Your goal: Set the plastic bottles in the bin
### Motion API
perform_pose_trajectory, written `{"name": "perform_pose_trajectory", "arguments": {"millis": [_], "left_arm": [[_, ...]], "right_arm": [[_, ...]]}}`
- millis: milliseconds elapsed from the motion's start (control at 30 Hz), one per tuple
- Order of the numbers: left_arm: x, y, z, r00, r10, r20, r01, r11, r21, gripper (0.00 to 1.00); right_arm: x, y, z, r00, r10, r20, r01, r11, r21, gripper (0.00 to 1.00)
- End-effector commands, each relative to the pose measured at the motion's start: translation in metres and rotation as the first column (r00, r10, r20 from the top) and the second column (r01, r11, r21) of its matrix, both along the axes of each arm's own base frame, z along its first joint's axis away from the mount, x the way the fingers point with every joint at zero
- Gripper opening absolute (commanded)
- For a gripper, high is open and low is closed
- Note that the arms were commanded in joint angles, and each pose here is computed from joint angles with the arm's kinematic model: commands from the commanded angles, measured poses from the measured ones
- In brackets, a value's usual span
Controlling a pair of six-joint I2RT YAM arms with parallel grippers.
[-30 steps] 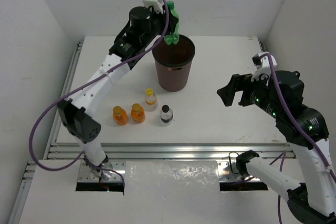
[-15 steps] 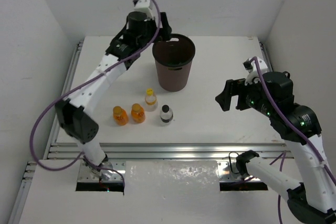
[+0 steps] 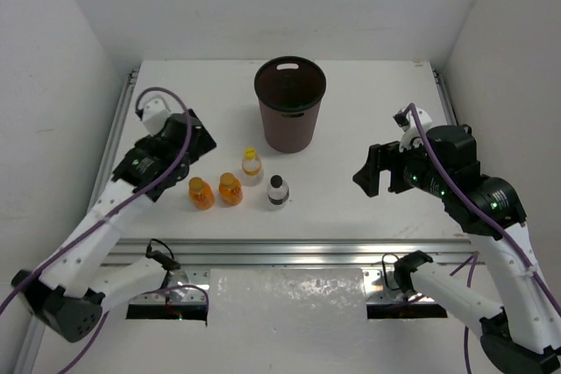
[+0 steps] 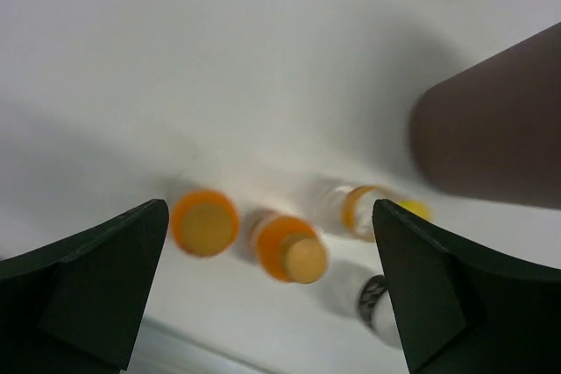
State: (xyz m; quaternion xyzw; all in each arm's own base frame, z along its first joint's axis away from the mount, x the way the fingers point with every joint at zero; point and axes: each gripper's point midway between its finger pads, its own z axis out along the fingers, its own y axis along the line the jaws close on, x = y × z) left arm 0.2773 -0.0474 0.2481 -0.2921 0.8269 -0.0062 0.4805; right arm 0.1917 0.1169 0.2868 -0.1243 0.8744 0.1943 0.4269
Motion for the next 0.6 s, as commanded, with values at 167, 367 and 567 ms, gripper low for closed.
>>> {"name": "perform_pose_trajectory", "arguments": {"millis": [167,367,567], "left_arm": [[-0.027,0.003,-0.091,0.964,0.045,-0.263,-0.041,0.999,0.019,1.0],[-0.021,0.016,-0.125,0.934,0.099,-0.343,-0.095,0.995,0.028,0.98],[-0.017,0.021,-0.151,0.928,0.094,-0.361,-0.106,0.994,-0.016,0.87]], "right_arm": [[0.0,0.005,-0.016,1.0,0.019,-0.008,-0.019,1.0,0.013,0.99],[-0.005,0.009,-0.024,0.999,0.04,-0.025,-0.039,0.999,0.032,0.99],[-0.007,0.011,-0.022,0.998,0.054,-0.024,-0.053,0.998,0.043,0.99]]}}
